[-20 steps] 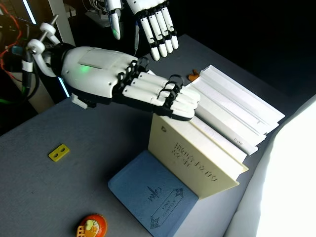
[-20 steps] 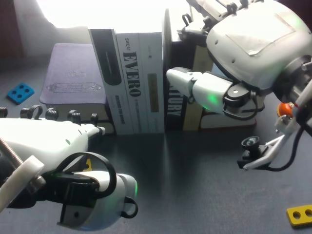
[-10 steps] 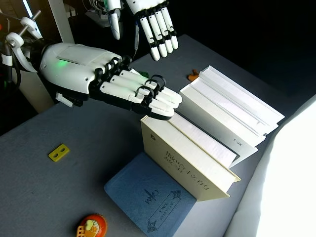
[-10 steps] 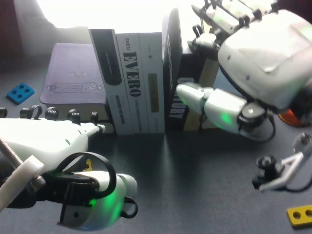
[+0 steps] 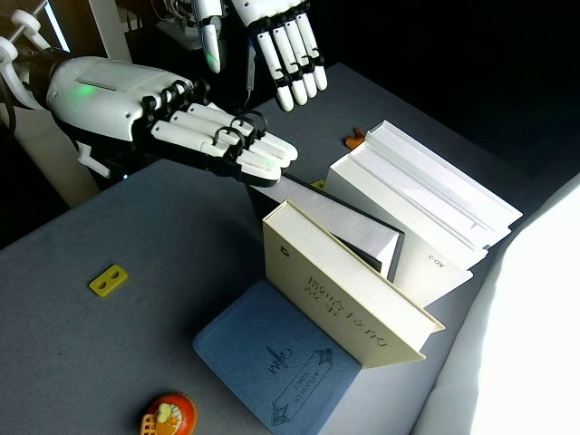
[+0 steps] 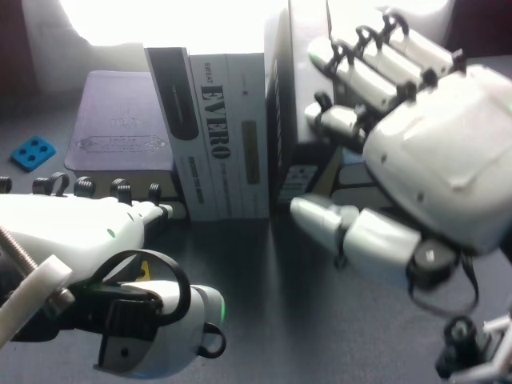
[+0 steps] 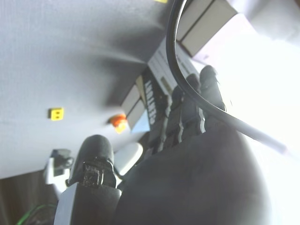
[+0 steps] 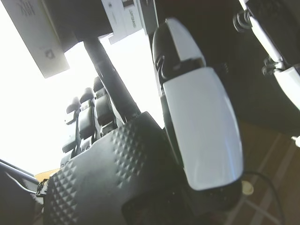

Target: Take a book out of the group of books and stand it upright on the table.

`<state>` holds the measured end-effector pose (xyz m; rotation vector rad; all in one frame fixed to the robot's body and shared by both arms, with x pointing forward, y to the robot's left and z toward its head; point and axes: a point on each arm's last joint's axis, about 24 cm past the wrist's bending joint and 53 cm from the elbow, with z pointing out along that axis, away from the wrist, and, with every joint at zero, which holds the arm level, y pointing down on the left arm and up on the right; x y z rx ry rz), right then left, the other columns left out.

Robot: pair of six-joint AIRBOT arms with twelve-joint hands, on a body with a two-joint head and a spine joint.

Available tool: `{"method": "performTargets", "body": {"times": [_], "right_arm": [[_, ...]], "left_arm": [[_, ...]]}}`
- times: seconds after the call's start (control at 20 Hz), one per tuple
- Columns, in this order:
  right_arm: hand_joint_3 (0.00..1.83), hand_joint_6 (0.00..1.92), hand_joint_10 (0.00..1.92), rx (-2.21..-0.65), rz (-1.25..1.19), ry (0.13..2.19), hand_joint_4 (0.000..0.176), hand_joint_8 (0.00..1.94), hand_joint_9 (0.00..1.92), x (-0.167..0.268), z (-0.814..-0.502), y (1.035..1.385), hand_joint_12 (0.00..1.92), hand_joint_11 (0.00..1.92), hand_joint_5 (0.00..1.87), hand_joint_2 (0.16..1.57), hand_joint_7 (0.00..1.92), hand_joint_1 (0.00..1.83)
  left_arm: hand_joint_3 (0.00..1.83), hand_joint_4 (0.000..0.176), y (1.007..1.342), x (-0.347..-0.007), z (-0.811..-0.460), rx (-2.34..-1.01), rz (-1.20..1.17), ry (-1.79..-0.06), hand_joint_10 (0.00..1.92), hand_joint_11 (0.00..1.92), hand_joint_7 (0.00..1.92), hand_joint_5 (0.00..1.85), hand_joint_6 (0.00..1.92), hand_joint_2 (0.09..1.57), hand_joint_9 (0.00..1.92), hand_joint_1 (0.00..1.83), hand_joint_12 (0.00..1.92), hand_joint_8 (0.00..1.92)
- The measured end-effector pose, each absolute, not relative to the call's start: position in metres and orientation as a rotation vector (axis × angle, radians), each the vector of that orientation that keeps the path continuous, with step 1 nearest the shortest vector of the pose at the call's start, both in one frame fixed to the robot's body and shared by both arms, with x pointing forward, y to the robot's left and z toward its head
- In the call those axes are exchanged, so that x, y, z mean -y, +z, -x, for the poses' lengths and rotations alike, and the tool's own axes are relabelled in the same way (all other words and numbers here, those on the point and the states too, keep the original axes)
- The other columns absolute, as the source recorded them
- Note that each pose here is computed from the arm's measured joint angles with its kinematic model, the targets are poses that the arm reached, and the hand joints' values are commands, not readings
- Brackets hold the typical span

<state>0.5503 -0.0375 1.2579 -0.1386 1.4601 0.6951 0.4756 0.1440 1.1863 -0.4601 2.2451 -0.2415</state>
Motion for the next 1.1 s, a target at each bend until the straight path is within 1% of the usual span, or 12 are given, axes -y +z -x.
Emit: {"method": "performTargets", "body": {"times": [0.1,0.2,0.3,0.35,0.45,0.55,0.75,1.1], "right_arm": [[0.00,0.04,0.00,-1.476,0.157,0.701,0.000,0.00,0.00,0.034,-0.542,1.253,0.00,0.00,0.68,1.25,0.01,0.00],[0.00,0.05,0.00,-1.513,0.192,0.692,0.000,0.01,0.00,0.032,-0.533,1.241,0.00,0.00,0.69,1.26,0.04,0.00],[0.00,0.04,0.00,-1.610,0.216,0.684,0.000,0.01,0.00,0.032,-0.522,1.211,0.00,0.00,0.68,1.25,0.04,0.00],[0.00,0.05,0.00,-1.628,0.250,0.679,0.000,0.01,0.00,0.030,-0.514,1.203,0.00,0.00,0.69,1.26,0.04,0.00],[0.00,0.05,0.00,-1.597,0.296,0.677,0.000,0.01,0.00,0.026,-0.501,1.206,0.00,0.00,0.70,1.26,0.05,0.00],[0.00,0.05,0.00,-1.592,0.304,0.673,0.000,0.01,0.00,0.025,-0.499,1.206,0.00,0.00,0.70,1.26,0.05,0.00],[0.00,0.04,0.00,-1.648,0.312,0.661,0.000,0.01,0.00,0.028,-0.494,1.187,0.00,0.00,0.69,1.26,0.04,0.00],[0.01,0.06,0.00,-1.670,0.343,0.669,0.000,0.02,0.00,0.023,-0.482,1.178,0.00,0.00,0.73,1.27,0.08,0.00]], "left_arm": [[0.00,0.000,1.186,-0.144,-0.476,-2.245,0.460,-0.242,0.00,0.00,0.00,0.00,0.00,1.38,0.00,0.00,0.00,0.00],[0.00,0.000,1.186,-0.144,-0.476,-2.245,0.461,-0.240,0.00,0.00,0.00,0.01,0.00,1.38,0.00,0.00,0.00,0.00],[0.00,0.000,1.186,-0.144,-0.476,-2.246,0.461,-0.239,0.00,0.00,0.00,0.00,0.00,1.37,0.00,0.00,0.00,0.00],[0.00,0.000,1.186,-0.145,-0.476,-2.245,0.462,-0.238,0.00,0.00,0.00,0.01,0.00,1.38,0.00,0.00,0.00,0.00],[0.00,0.000,1.186,-0.143,-0.476,-2.245,0.458,-0.245,0.00,0.00,0.01,0.04,0.01,1.38,0.00,0.02,0.00,0.00],[0.00,0.000,1.186,-0.144,-0.476,-2.245,0.460,-0.243,0.00,0.00,0.01,0.04,0.01,1.38,0.00,0.00,0.00,0.00],[0.00,0.000,1.186,-0.144,-0.475,-2.247,0.460,-0.240,0.00,0.00,0.01,0.04,0.00,1.37,0.00,0.00,0.00,0.00],[0.00,0.000,1.186,-0.144,-0.475,-2.247,0.461,-0.238,0.00,0.00,0.02,0.04,0.00,1.36,0.00,0.00,0.00,0.00]]}}
